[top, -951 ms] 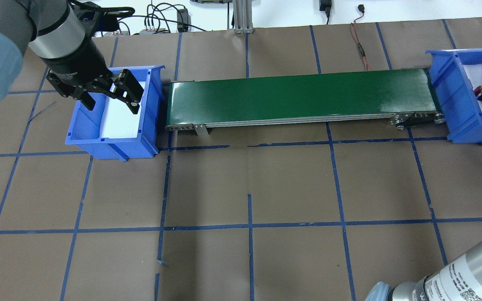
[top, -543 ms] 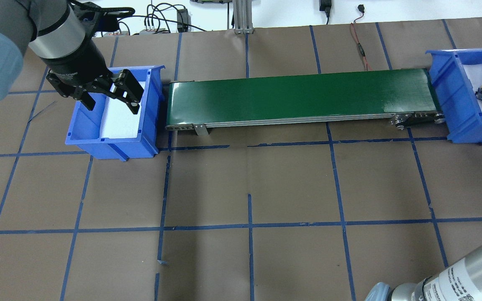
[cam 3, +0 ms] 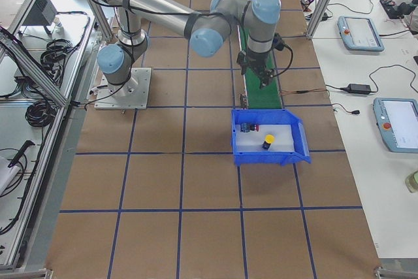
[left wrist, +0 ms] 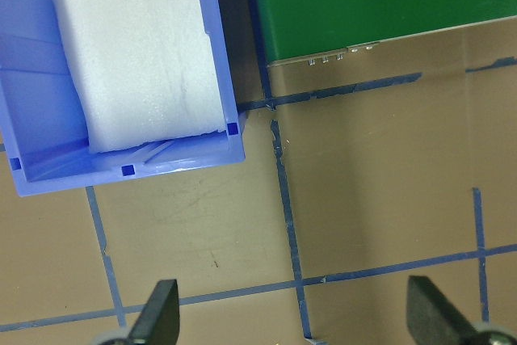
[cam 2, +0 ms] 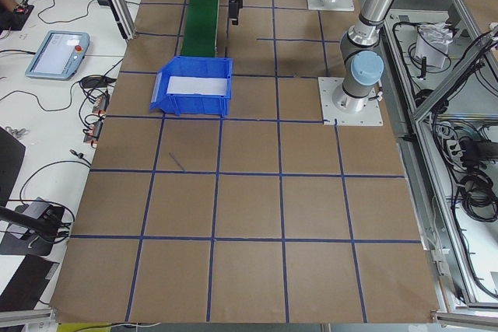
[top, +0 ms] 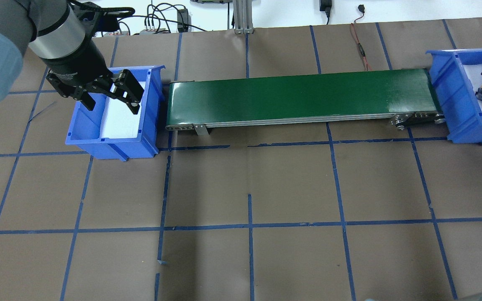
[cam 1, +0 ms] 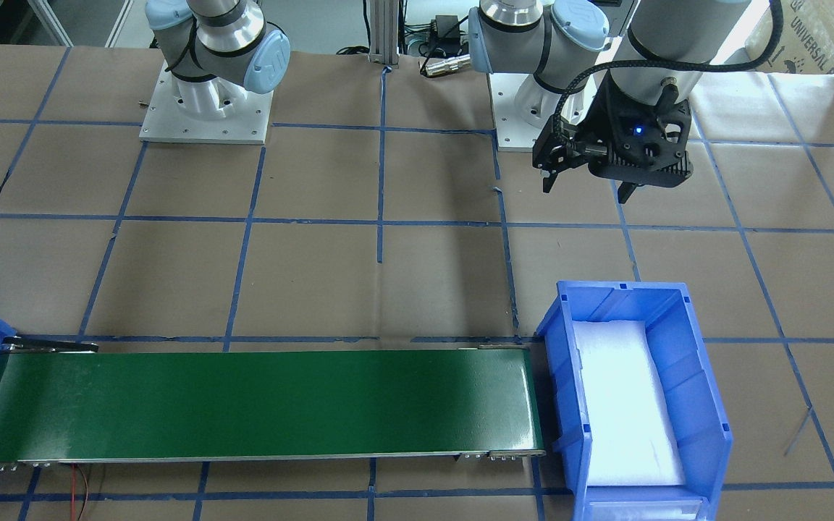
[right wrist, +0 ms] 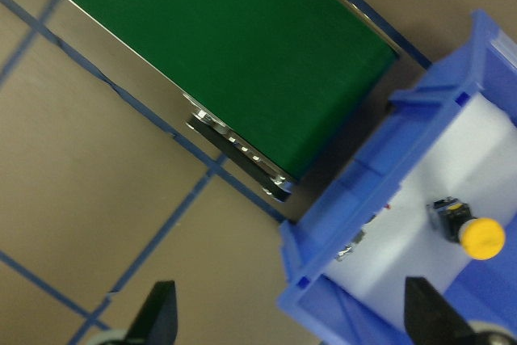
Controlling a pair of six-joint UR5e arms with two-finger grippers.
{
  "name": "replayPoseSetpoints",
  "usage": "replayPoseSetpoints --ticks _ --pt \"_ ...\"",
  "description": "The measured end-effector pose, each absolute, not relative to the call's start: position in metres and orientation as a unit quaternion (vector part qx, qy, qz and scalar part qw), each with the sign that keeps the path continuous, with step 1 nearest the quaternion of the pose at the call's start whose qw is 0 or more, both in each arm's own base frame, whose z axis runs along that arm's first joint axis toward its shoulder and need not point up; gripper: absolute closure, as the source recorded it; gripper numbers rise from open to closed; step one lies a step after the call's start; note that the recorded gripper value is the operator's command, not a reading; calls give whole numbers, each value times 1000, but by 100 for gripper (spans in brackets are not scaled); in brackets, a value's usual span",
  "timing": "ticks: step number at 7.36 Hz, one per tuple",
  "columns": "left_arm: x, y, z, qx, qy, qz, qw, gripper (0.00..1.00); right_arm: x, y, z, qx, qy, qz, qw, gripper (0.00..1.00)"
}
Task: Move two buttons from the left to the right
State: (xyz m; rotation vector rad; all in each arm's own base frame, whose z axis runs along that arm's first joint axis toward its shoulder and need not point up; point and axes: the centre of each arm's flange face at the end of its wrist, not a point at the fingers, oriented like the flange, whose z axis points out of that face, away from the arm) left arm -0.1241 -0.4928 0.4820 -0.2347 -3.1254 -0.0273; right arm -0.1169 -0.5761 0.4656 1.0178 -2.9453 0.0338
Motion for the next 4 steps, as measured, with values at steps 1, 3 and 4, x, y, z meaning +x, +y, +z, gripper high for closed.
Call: replayPoseSetpoints --ticks 1,3,4 --pt "-124 -493 482 -75 -997 -8 4 0 -51 -564 482 293 -956 2 1 0" --pt "-124 -493 482 -75 -997 -8 4 0 79 -540 496 234 -972 -12 -10 0" --pt "-124 -493 483 -75 -997 -8 4 0 137 -526 496 213 -977 -16 -9 0"
